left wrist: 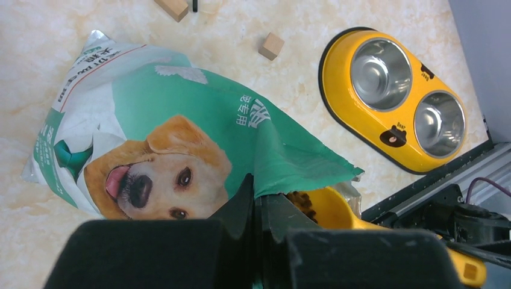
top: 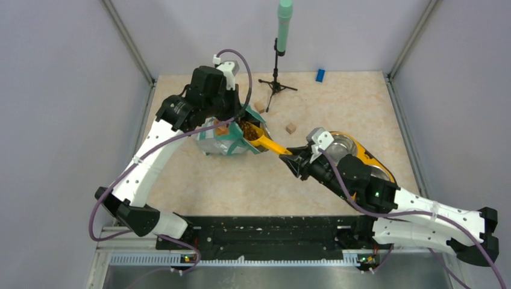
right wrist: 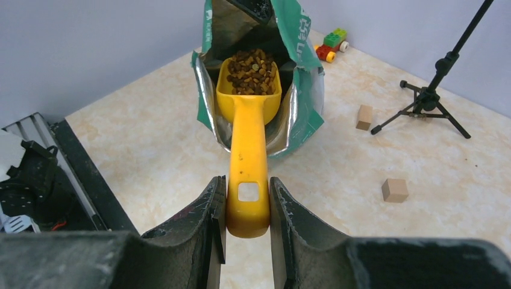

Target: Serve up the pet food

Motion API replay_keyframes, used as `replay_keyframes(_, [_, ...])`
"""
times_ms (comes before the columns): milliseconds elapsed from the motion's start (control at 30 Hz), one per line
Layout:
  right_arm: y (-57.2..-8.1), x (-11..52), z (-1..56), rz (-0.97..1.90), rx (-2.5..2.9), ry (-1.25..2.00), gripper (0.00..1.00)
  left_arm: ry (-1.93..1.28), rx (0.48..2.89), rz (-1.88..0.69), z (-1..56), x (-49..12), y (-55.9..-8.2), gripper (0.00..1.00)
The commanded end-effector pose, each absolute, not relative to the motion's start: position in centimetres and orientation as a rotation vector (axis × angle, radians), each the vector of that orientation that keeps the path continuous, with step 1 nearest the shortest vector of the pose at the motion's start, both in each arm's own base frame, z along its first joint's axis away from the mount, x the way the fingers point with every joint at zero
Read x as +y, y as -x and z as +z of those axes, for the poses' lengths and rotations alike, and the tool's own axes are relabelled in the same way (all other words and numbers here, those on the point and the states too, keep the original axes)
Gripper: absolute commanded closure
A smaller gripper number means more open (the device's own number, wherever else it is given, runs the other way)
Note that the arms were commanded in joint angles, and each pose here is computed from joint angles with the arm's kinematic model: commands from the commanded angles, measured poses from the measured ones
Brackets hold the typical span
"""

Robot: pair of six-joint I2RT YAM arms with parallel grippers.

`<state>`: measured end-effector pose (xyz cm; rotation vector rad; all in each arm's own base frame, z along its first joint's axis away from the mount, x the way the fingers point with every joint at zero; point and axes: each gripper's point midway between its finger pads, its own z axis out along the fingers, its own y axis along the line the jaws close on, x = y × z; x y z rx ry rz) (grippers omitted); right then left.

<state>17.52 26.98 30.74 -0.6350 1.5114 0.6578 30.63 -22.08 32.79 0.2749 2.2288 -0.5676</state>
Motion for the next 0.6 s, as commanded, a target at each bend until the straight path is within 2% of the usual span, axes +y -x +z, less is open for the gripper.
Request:
replay_keyframes(0, [-16.4, 26.8, 33.2, 0.728, 1.481, 0.609, 1.0, -0.244, 2.011, -0.687, 38.7, -23.5, -33.1, 1.0])
replay_keyframes(400, [-16.1, 25.3, 33.7, 0.711, 1.494, 0.604, 1.0, -0.221, 2.006, -0.691, 38.6, -23.2, -34.5, 1.0])
replay_keyframes(567, [-16.3, 24.5, 31.9, 0.663, 1.517, 0.616, 1.0, -0.211, 1.995, -0.711, 39.0, -22.9, -34.8, 1.0])
